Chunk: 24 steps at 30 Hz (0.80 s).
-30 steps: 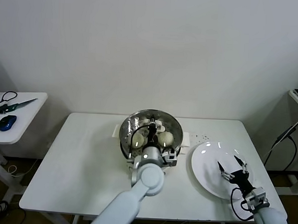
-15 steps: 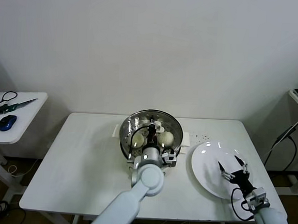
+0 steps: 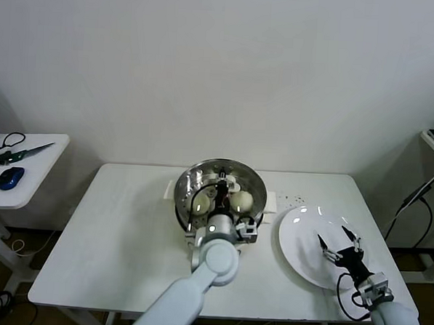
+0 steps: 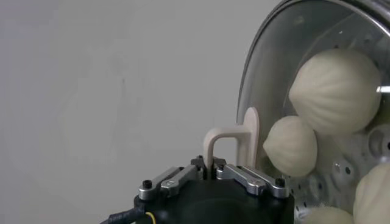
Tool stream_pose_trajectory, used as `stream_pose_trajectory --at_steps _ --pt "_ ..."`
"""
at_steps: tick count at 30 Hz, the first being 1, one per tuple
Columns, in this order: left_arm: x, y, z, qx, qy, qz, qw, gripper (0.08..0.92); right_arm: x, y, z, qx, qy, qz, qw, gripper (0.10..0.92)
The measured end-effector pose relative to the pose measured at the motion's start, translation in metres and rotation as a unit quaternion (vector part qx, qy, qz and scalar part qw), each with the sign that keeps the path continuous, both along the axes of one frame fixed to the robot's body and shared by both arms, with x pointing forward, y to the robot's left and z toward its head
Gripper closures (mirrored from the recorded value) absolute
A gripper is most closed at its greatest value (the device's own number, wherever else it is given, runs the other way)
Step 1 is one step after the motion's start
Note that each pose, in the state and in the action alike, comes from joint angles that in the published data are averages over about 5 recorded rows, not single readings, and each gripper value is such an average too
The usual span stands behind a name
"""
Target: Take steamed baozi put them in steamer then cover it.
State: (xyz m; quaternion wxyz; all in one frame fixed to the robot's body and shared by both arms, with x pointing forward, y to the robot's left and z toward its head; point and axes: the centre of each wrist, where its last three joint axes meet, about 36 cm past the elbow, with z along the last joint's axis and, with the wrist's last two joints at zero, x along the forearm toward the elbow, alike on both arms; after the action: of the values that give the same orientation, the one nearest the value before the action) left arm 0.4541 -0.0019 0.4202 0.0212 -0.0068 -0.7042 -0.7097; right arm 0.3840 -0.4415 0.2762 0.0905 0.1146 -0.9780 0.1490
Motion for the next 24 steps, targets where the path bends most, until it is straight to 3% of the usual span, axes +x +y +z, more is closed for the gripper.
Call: stream_pose_trajectory --at_steps 14,24 --pt "0.0006 0.0028 -0.0022 -0.005 0.003 -0.001 1.0 0.842 -0.0014 -0.0001 -0.0014 0.0 0.0 0.0 1.0 0.2" --pt "-0.0074 0.0091 0.0044 -0.013 0.008 -0.008 1.0 0.593 -0.0014 -0.0012 0.0028 0.0 0.003 -0.004 1.0 0.2"
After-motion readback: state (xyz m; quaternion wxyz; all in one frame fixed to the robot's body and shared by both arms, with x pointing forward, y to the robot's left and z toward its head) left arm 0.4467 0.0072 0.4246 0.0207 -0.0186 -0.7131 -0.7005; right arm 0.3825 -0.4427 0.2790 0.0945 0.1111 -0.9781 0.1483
